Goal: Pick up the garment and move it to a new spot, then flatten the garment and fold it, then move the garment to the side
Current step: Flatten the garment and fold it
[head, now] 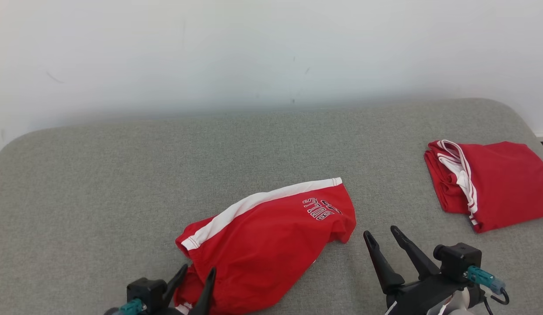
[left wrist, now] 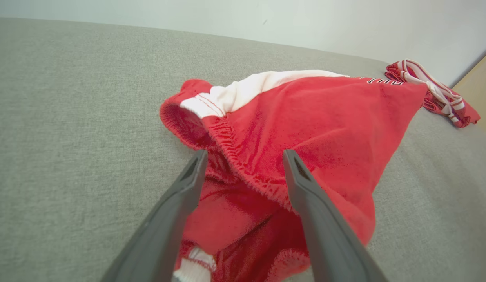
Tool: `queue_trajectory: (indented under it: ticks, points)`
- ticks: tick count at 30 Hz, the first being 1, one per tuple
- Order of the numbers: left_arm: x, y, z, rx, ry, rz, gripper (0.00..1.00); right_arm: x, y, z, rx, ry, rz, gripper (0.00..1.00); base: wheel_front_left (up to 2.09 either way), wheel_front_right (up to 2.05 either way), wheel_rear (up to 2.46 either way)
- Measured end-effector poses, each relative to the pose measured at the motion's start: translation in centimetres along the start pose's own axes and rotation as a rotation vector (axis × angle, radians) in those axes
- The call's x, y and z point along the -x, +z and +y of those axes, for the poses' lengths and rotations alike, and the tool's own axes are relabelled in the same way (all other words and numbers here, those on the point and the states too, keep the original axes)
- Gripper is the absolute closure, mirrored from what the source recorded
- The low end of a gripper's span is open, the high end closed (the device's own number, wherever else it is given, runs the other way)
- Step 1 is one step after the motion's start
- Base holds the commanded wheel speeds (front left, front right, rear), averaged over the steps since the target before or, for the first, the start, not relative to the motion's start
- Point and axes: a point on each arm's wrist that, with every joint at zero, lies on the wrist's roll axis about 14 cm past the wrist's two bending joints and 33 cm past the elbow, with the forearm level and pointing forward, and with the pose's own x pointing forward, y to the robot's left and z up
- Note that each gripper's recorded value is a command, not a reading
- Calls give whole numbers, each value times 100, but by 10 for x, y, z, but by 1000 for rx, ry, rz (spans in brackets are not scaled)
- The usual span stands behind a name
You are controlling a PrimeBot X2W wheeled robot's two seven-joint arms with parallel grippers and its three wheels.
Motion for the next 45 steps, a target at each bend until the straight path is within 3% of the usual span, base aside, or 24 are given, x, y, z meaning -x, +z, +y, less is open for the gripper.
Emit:
queue_trajectory:
  ticks: [8, 20, 35, 45]
  points:
    - [-1, 36, 12, -23, 40, -100, 0, -16, 8, -10, 39, -15, 29, 0, 0, 0, 0]
    - [-33, 50, 21, 10, 51, -14, 0, -78, 21, -23, 109, -46, 156, 0, 0, 0, 0]
    - [-51, 14, 49, 19, 113, 228, 0, -136, -49, -26, 136, -81, 497, 0, 0, 0, 0]
    - [-47, -4, 58, 25, 141, 332, 0, -134, -88, -35, 153, -108, 644, 0, 0, 0, 0]
